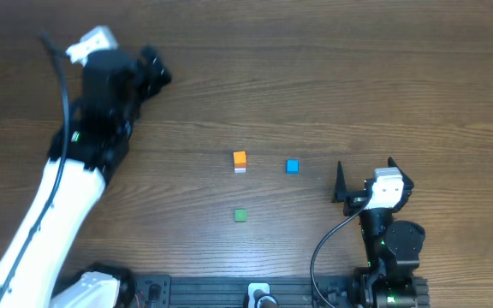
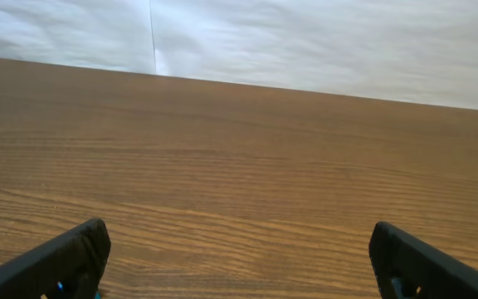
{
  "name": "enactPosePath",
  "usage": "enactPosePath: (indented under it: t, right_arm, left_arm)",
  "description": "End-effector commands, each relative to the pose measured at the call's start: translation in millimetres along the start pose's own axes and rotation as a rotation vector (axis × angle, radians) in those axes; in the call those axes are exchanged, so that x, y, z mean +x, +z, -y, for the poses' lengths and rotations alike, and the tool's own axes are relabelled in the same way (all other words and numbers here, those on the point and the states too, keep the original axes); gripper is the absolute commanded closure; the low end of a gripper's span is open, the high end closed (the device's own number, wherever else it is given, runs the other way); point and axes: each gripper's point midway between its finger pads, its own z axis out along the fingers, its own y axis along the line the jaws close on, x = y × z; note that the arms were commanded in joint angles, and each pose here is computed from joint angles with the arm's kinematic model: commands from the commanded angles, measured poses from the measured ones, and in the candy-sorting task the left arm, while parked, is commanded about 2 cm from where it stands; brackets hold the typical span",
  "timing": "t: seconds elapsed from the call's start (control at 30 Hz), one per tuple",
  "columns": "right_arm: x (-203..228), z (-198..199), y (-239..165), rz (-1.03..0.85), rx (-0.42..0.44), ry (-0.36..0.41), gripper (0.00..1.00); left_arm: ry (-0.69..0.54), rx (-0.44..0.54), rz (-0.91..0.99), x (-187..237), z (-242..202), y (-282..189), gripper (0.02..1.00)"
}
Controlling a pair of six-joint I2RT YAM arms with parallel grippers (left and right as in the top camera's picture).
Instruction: Stack Cubes
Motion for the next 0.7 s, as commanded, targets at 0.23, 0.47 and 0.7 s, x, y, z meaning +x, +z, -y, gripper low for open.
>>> enactPosePath:
  t: [0.23,0.47,0.7]
  right_arm:
    - [2,0,0,0.002,0.004,-0.006,0.009]
    - [2,0,0,0.001,0.004,-0.006,0.009]
    - [2,0,0,0.002,0.004,-0.006,0.009]
  left_arm:
    - [0.295,0.192,0.168,26,-35,-69,0.02]
    - [0.341,0.254,0.314,40,-72,-108,0.02]
    - [0.367,0.306,0.39,61,-81,-117,0.02]
